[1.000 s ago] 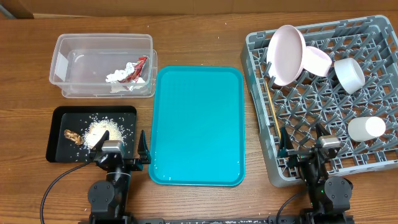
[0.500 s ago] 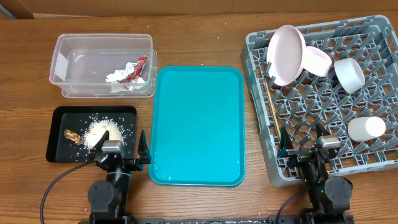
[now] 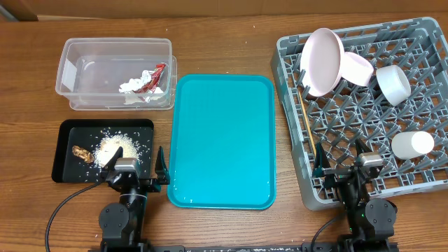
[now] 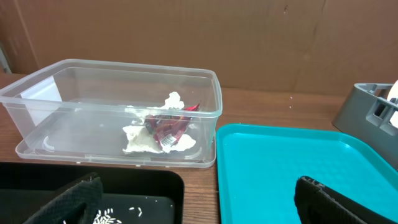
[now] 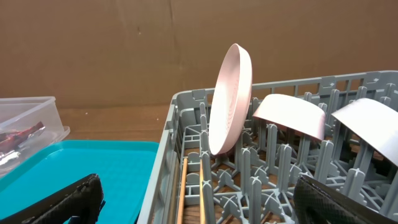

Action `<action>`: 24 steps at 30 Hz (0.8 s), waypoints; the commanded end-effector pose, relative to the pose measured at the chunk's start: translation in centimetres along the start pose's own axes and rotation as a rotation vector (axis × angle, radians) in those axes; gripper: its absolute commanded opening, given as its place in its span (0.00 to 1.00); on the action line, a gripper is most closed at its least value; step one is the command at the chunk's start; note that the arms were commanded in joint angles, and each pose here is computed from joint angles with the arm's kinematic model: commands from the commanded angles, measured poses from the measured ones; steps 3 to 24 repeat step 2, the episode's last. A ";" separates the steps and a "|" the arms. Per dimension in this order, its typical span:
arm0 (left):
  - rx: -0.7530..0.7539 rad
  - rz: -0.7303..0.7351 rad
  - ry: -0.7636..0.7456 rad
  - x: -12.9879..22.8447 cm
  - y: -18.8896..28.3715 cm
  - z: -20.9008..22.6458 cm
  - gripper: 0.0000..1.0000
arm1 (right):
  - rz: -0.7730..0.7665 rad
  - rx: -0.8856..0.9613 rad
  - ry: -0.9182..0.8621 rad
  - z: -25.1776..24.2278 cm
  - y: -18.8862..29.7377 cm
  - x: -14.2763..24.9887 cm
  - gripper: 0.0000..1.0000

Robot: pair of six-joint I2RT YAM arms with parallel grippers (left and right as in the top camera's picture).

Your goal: Sort waste into correct bins and load items into the dishwasher

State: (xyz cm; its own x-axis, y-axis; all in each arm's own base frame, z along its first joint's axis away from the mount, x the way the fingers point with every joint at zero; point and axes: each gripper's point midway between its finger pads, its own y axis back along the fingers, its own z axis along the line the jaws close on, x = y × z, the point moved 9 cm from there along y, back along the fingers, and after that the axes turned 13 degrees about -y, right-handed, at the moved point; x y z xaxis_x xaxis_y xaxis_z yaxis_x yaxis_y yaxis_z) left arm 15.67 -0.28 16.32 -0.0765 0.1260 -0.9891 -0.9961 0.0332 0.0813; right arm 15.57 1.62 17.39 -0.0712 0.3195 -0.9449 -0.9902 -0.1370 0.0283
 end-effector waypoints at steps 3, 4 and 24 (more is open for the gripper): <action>0.009 0.000 -0.012 0.1 0.0 -0.1 1.00 | -0.008 0.000 -0.003 0.0 0.0 0.1 1.00; 0.009 0.000 -0.012 0.1 0.0 -0.1 1.00 | -0.008 0.000 -0.003 0.0 0.0 0.1 1.00; 0.009 0.000 -0.012 0.1 0.0 -0.1 1.00 | -0.008 0.000 -0.003 0.0 0.0 0.1 1.00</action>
